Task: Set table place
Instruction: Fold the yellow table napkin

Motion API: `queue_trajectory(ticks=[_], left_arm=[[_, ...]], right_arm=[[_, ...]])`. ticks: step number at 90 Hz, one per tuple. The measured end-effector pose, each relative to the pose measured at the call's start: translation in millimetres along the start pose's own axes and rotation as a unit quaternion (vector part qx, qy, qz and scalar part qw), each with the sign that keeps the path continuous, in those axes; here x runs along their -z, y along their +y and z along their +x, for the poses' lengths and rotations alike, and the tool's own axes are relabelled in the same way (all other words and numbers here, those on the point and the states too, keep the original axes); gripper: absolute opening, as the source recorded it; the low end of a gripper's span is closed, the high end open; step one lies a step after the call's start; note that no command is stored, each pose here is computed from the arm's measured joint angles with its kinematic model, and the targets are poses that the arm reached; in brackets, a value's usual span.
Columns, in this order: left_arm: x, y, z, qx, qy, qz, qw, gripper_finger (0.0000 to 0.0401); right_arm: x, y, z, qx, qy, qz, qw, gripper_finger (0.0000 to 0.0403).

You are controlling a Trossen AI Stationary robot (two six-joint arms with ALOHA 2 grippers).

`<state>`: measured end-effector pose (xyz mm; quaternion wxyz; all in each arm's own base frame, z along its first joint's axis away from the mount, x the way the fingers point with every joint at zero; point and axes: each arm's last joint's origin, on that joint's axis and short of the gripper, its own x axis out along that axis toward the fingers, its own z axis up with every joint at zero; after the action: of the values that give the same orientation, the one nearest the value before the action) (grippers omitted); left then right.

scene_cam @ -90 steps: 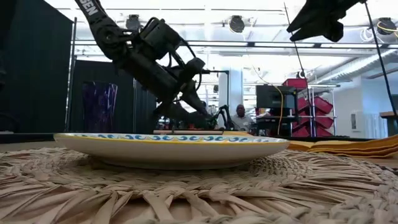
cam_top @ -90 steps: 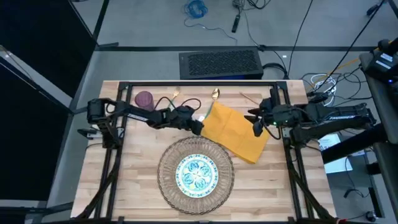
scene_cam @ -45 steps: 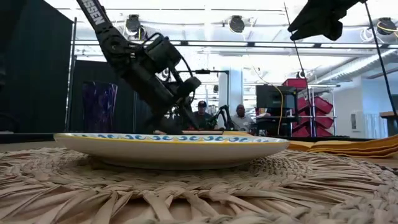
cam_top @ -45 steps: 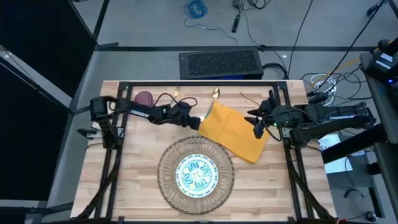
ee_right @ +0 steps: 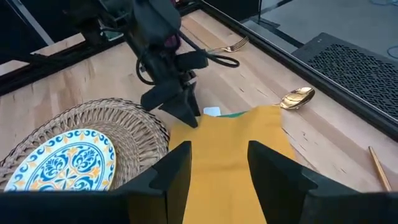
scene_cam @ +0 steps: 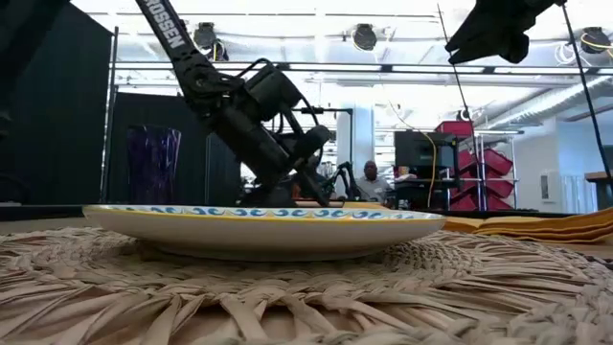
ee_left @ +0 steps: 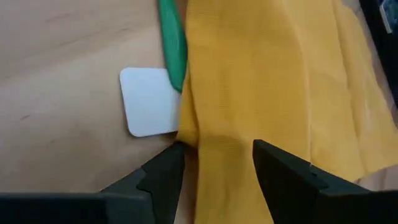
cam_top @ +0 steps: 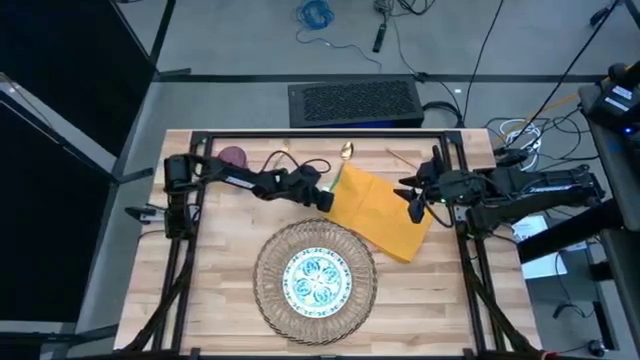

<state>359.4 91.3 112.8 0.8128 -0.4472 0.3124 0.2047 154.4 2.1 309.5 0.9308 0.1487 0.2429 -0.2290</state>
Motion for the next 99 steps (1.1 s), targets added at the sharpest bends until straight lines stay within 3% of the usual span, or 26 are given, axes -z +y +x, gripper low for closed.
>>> queue_trajectory(ticks=[24,46,86,99], left_arm=[[-0.1,-8.4,1.6,0.020,0.017,0.025,0.999,0.0158],[5.9,-17.0,0.5,0.029,0.020,0.080,0.996,0.0014],[-29.5,-94.7,-20.8,0.052,-0.028,0.209,0.976,0.0000],[-31.5,-108.1,-24.9,0.055,-0.032,0.231,0.971,0.0000]], right_arm=[[2.2,-1.2,0.0,0.006,0.010,-0.001,1.000,0.0144],[3.0,-1.7,-0.1,0.009,0.014,0.002,1.000,0.0144],[4.7,-2.8,-0.2,0.015,0.021,0.002,1.000,0.0144],[4.7,-2.8,-0.2,0.015,0.021,0.003,1.000,0.0144]])
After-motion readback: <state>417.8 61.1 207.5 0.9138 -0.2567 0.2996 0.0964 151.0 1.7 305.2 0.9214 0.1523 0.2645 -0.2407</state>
